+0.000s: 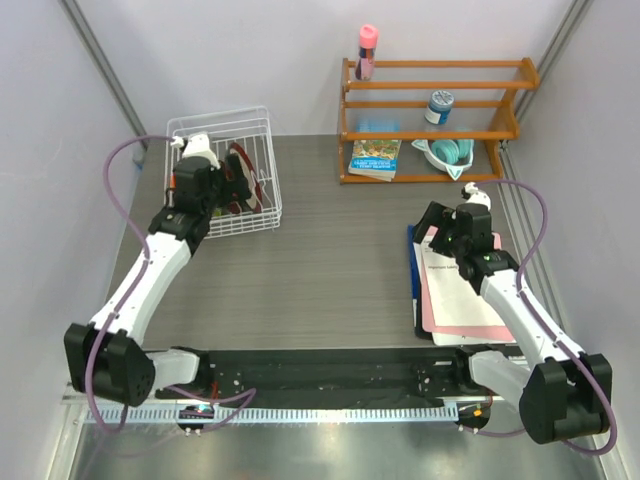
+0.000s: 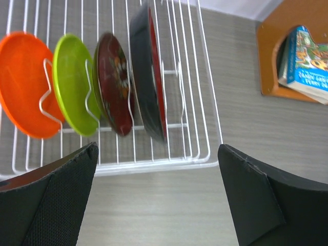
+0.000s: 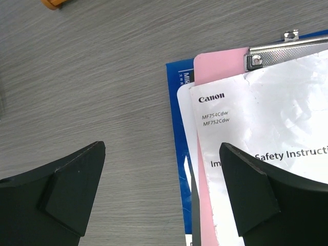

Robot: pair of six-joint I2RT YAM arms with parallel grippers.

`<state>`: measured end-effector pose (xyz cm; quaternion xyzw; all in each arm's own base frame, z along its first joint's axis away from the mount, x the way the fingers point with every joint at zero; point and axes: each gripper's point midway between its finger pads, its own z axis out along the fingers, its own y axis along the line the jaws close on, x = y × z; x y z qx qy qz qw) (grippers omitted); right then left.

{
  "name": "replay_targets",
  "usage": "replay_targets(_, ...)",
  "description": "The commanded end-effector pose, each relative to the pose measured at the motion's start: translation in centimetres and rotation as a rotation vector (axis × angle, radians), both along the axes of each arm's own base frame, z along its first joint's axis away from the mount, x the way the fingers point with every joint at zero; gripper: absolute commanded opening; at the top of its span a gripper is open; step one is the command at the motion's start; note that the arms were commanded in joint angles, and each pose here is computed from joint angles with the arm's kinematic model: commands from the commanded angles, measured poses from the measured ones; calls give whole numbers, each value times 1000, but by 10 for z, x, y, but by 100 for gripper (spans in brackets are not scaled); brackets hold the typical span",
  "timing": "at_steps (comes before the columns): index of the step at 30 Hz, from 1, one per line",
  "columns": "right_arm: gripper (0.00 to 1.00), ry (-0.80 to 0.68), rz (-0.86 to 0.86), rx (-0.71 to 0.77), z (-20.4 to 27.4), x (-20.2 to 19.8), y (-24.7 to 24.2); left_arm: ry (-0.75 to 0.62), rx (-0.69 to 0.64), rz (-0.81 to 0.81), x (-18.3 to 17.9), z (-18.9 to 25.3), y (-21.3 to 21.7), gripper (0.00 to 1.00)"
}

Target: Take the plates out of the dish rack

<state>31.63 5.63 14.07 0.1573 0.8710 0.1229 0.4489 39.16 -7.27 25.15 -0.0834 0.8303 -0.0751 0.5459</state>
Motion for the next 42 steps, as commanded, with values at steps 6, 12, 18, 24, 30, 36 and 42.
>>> replay_targets(6, 100, -20, 10, -23, 4, 20, 1, -134, 153, 130, 68, 12, -8, 99)
replay_targets(12, 100, 12, 21, -31, -7, 25, 2, -120, 222, 252, 91, -12, 1, 76)
replay_targets(18, 100, 12, 13, -36, -11, 28, 1, -112, 297, 298, 93, -15, 0, 24)
replay_targets(24, 100, 28, 16, -29, -16, 28, 3, -104, 344, 321, 88, -19, -1, 0)
replay_targets(30, 100, 35, 22, -22, -19, 27, 4, -132, 443, 346, 83, 7, -11, 0)
replay_targets(36, 99, 16, 29, -13, -11, 25, 6, -205, 530, 421, 73, 67, -14, 0)
replay_targets(42, 99, -7, 29, -13, -2, 22, 5, -273, 552, 479, 51, 129, -7, 0)
